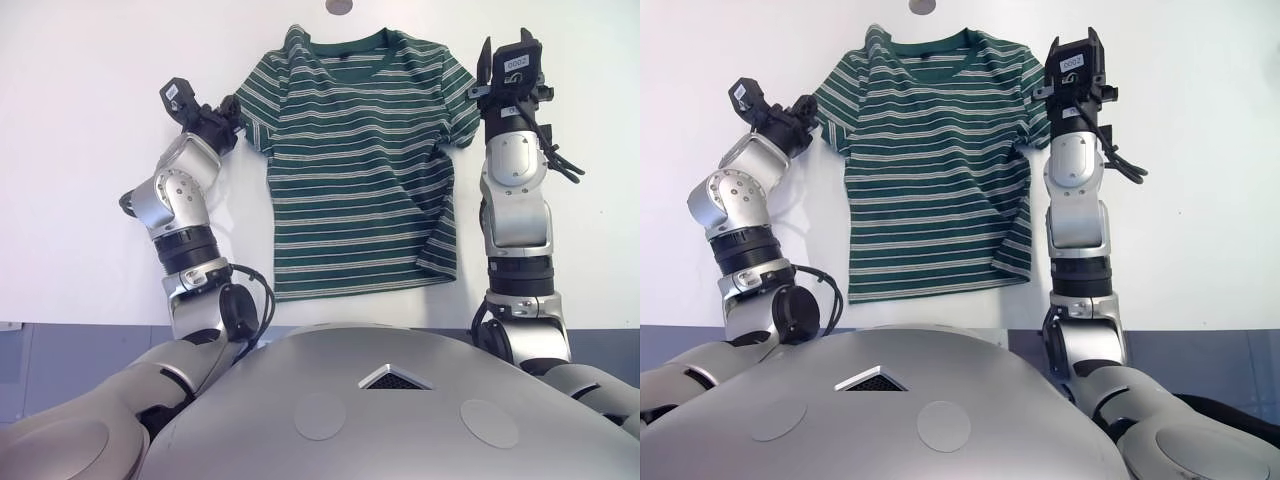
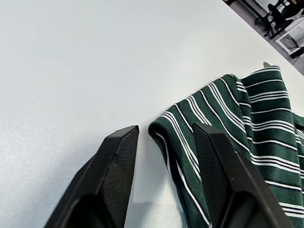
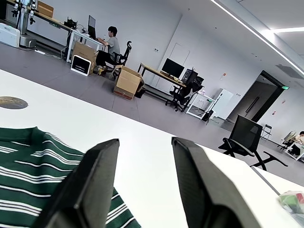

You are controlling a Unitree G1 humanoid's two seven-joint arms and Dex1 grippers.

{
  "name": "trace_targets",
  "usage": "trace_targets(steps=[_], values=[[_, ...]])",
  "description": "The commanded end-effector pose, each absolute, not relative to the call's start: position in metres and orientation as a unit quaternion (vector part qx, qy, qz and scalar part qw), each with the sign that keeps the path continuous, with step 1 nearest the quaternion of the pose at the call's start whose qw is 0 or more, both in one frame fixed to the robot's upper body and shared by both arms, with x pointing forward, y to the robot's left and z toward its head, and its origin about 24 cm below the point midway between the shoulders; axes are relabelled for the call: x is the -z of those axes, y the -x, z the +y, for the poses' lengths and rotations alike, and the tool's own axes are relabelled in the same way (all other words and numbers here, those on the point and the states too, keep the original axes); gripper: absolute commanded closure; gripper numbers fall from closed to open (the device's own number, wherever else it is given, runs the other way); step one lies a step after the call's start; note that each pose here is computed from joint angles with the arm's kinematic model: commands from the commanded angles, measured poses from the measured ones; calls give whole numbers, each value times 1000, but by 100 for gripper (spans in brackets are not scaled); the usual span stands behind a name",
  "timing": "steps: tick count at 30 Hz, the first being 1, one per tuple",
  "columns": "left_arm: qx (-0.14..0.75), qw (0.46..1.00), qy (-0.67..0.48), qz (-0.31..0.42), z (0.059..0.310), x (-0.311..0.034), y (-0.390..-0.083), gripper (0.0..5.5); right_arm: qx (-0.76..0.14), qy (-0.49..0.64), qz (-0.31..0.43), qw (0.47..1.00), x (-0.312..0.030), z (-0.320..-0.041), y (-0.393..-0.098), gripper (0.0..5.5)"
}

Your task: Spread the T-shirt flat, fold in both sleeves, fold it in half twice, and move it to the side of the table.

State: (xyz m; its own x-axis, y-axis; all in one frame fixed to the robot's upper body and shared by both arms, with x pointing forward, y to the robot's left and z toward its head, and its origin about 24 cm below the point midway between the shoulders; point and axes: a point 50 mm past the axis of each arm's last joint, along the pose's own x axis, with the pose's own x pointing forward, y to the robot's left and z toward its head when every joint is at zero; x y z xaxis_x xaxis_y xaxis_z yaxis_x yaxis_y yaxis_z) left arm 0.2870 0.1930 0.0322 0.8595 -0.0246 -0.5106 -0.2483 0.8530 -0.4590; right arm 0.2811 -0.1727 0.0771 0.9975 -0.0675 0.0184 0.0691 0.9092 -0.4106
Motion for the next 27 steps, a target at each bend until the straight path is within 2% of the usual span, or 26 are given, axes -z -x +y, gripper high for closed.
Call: trace_targets(steps=[1, 8, 14, 20, 27], values=[[-65, 914, 255, 309, 185, -10, -278, 415, 30, 206, -8, 978, -83, -170, -284, 344], [-78, 920, 252, 291, 189, -10, -283, 547, 30, 203, -10, 979, -84, -170, -287, 344], [-76, 933, 244, 255, 188, -20, -289, 547, 31, 199, -12, 979, -83, -169, -286, 344], [-26, 968, 127, 213, 175, -35, -289, 547, 30, 198, -12, 980, -83, -168, -286, 344], [14, 986, 15, 167, 156, -52, -285, 547, 26, 198, -8, 980, -80, -166, -285, 344]])
